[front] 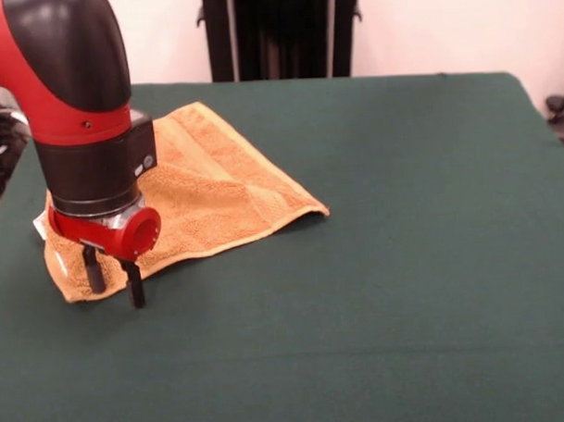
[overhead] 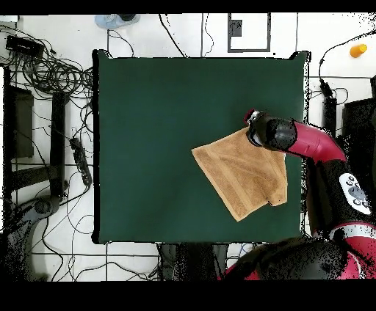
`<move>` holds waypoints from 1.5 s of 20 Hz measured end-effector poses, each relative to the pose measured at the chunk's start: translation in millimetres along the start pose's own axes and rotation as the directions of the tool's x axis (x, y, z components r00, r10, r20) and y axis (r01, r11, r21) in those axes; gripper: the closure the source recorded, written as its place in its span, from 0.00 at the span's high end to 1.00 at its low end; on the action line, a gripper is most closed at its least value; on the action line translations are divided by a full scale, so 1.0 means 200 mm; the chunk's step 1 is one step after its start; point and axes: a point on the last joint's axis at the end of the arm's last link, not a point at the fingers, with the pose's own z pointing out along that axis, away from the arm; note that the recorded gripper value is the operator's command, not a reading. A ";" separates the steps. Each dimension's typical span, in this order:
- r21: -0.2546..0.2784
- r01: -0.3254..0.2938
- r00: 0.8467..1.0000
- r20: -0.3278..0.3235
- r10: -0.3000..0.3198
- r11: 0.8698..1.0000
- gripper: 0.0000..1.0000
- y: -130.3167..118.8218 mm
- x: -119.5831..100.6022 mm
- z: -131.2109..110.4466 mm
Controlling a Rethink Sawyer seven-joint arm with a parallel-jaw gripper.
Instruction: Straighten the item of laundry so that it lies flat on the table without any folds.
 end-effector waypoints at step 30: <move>0.011 0.035 0.999 0.021 -0.035 0.999 0.00 -0.02 0.00 0.01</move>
